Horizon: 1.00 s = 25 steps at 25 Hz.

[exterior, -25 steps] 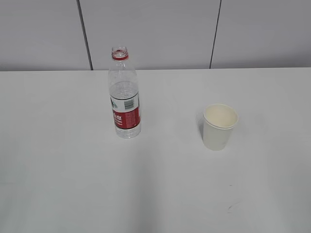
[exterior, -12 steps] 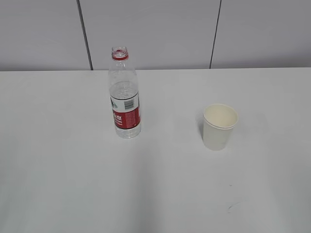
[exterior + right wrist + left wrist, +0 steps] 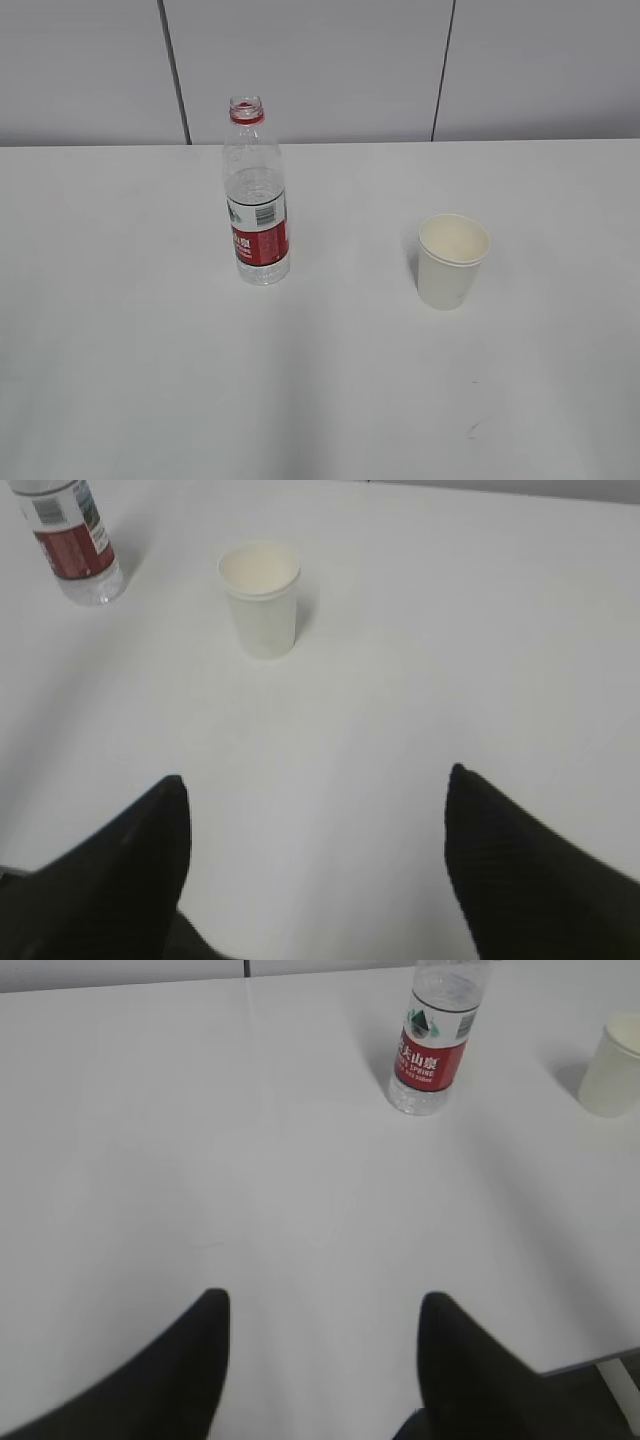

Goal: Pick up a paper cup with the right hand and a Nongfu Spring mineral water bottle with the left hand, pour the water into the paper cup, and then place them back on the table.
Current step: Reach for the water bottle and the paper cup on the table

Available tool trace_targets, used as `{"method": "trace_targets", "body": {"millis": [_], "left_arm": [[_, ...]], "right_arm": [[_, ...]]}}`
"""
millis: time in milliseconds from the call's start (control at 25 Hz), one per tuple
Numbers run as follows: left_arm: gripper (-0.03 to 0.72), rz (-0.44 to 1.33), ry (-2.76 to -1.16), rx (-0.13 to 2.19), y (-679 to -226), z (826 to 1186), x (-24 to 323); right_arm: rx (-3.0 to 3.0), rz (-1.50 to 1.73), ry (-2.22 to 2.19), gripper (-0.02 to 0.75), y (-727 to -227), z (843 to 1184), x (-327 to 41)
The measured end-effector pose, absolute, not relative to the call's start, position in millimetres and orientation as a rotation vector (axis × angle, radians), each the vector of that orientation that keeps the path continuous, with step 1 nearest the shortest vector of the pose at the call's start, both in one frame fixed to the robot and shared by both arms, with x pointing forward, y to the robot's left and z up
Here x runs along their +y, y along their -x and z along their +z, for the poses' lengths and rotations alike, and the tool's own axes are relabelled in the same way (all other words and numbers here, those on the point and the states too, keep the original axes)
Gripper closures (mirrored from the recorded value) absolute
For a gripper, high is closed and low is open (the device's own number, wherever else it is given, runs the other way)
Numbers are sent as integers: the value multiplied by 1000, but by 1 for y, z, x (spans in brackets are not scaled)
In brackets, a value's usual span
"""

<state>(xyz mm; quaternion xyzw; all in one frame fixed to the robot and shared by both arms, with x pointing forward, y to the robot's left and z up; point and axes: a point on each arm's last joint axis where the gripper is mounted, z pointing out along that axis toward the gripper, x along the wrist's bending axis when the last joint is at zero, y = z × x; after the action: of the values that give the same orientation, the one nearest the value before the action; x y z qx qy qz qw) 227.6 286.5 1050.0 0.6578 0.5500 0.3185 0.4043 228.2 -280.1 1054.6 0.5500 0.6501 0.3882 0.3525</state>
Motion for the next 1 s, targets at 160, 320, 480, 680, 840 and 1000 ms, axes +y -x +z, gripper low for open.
{"method": "trace_targets", "body": {"millis": [160, 320, 480, 680, 840, 1000], "left_arm": [[178, 801, -1659, 1387, -228, 1050, 286], [133, 806, -1653, 1382, -227, 1052, 286], [130, 872, -1578, 1330, -229, 1062, 287], [127, 1031, -1372, 1198, -243, 1074, 290], [130, 1094, -1274, 1160, -260, 1066, 292], [141, 1097, -1259, 1172, -278, 1062, 293]], "right_arm": [[1579, 1062, -1356, 148, -233, 1064, -282], [1440, 1128, -1265, 148, -237, 1078, -284], [1372, 1166, -1229, 148, -244, 1082, -285], [1359, 1157, -1257, 148, -268, 1087, -289], [1334, 1139, -1238, 148, -285, 1089, -293], [1339, 1106, -1197, 148, -298, 1082, -294]]}}
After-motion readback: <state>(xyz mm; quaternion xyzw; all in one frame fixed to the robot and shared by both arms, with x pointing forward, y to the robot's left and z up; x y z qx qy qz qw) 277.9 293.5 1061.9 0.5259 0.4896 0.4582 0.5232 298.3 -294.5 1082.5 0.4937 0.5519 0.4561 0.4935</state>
